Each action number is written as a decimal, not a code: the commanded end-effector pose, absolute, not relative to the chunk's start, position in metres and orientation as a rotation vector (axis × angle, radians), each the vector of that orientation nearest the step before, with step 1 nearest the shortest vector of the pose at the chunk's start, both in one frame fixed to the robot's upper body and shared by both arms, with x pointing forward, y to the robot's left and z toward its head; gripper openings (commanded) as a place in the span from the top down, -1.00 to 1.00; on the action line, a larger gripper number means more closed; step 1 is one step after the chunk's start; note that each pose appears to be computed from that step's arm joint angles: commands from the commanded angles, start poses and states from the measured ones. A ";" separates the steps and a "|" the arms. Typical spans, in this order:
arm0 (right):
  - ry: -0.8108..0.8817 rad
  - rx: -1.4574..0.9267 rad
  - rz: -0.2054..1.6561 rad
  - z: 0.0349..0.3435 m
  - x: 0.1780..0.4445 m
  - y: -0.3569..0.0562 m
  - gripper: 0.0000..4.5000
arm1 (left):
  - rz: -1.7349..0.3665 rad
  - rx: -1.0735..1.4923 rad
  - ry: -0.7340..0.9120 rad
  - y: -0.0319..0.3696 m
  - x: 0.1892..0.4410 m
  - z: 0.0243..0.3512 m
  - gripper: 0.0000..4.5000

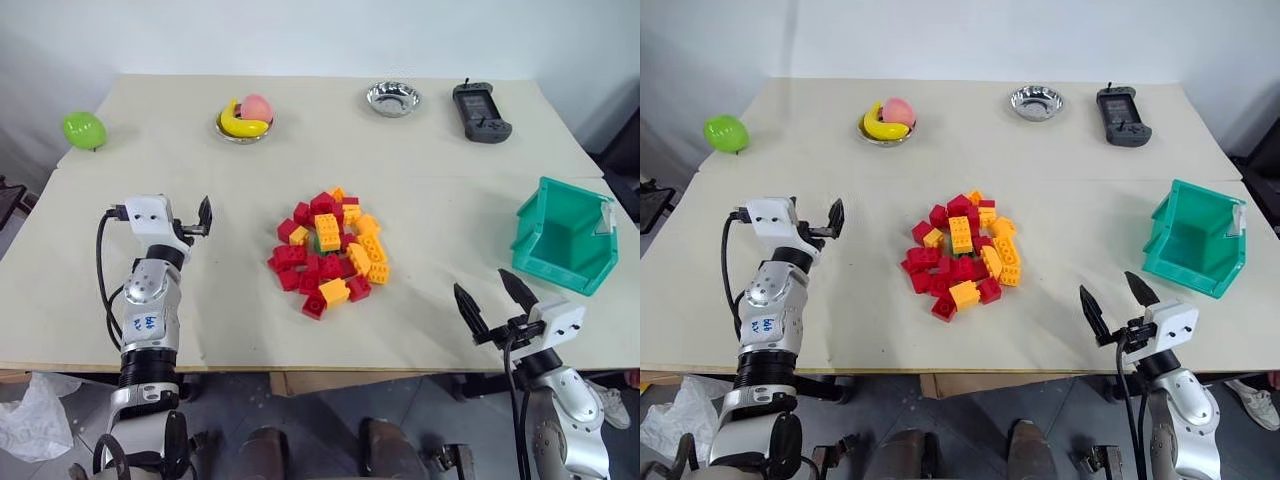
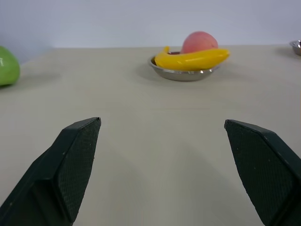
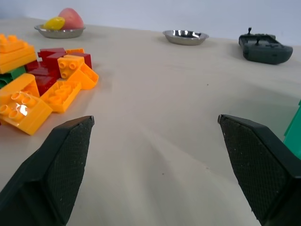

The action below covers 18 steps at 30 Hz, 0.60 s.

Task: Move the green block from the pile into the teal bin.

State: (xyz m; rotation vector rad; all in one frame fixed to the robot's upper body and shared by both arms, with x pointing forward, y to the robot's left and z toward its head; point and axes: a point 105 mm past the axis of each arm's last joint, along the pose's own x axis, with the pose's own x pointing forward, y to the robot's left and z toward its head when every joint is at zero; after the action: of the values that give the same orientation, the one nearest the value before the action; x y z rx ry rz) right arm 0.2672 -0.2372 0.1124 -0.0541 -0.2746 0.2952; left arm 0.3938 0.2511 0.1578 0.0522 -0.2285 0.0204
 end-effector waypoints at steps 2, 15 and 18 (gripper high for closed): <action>-0.336 -0.080 0.312 0.130 0.268 -0.237 -0.98 | 0.030 0.084 -0.288 0.261 0.384 0.174 -1.00; -0.239 -0.250 0.841 0.179 0.276 -0.225 -0.98 | -0.690 0.165 -0.161 0.241 0.290 0.187 -1.00; -0.174 -0.316 0.959 0.182 0.276 -0.228 -0.98 | -0.766 0.297 -0.056 0.250 0.275 0.172 -1.00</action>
State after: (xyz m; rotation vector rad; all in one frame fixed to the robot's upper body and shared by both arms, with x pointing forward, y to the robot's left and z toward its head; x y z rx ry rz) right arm 0.2798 -0.2279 0.1766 -0.3029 -0.1748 0.8956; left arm 0.2829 0.2504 0.1658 0.2115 -0.0451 -0.7144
